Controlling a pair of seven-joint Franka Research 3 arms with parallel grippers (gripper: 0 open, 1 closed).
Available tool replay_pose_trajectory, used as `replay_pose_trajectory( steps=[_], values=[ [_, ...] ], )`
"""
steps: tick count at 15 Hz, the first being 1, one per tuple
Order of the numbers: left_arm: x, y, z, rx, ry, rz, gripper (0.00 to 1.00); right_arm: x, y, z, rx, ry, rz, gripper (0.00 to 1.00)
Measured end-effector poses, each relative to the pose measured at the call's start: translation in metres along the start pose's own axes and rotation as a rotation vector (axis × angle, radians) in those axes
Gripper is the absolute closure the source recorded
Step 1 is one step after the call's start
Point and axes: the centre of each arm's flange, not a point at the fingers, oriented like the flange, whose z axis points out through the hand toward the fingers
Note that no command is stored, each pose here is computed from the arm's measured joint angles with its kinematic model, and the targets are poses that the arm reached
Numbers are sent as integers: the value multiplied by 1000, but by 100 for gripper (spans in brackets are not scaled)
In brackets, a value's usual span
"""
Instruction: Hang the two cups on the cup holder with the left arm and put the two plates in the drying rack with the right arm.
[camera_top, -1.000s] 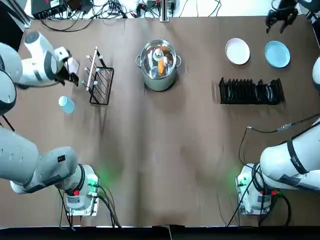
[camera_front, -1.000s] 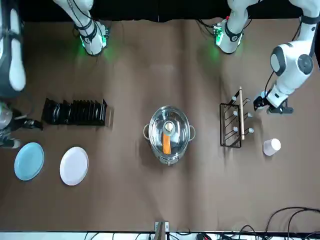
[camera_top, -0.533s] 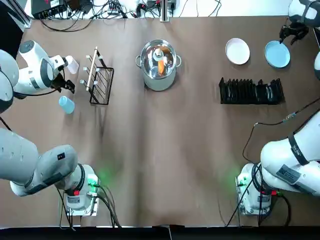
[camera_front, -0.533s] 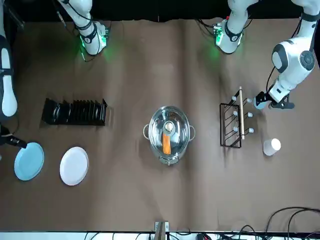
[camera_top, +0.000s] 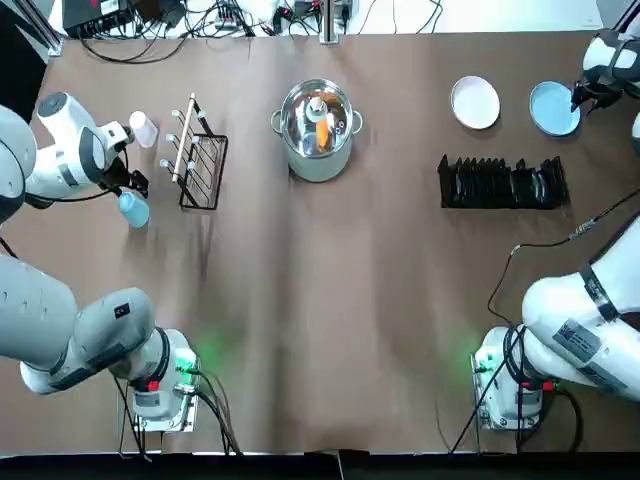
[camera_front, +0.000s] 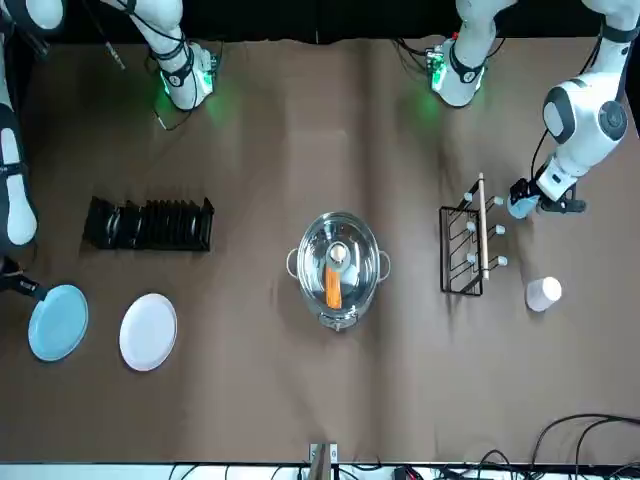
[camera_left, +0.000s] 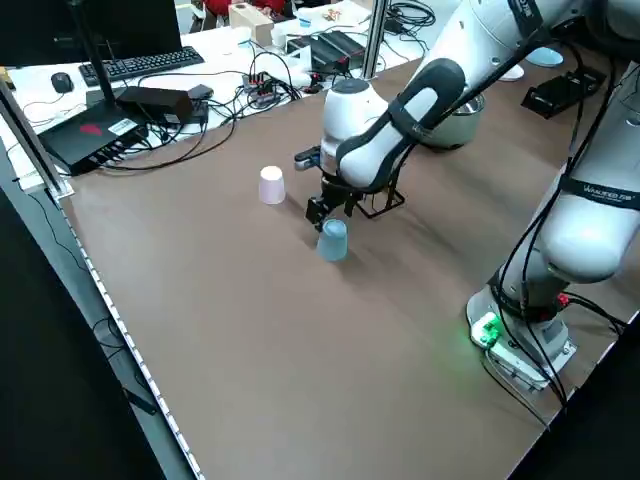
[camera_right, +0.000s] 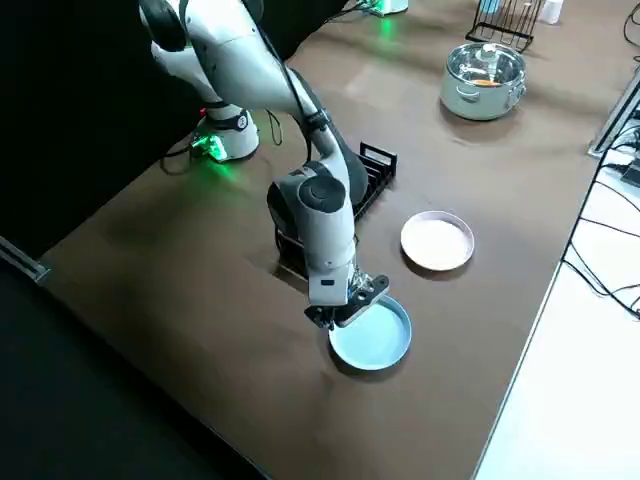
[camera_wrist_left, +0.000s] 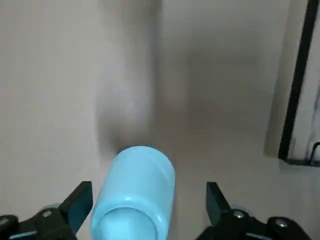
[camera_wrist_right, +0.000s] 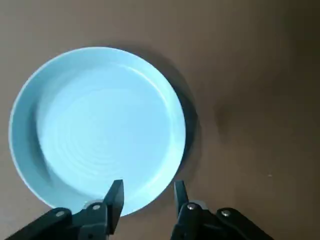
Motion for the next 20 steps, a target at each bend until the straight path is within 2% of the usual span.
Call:
replay_pose_trajectory(
  steps=[4,8,11,12,15,16,17,19,20],
  values=[
    [-5,-6,8,-8,-17,-18,0,1,7,21,-3,44,12,52],
    [-6,-6,12,-11,-25,-17,3,0,17,36,-2,41,27,52],
    [-5,-6,11,-11,-23,-15,31,-4,19,45,2,30,31,52],
    [-4,-6,10,-9,-20,-15,34,-5,19,47,3,26,32,52],
    [0,-7,7,-5,-8,-14,34,-6,19,56,3,37,33,54],
    [13,-13,-8,7,20,-13,34,-7,21,63,3,46,37,57],
    [22,-16,-20,11,26,-12,34,-8,23,65,2,47,40,64],
    [45,-19,-53,9,15,-12,34,-8,26,67,2,49,45,69],
    [58,-18,-73,7,6,-25,34,-8,27,66,4,51,48,79]
  ],
)
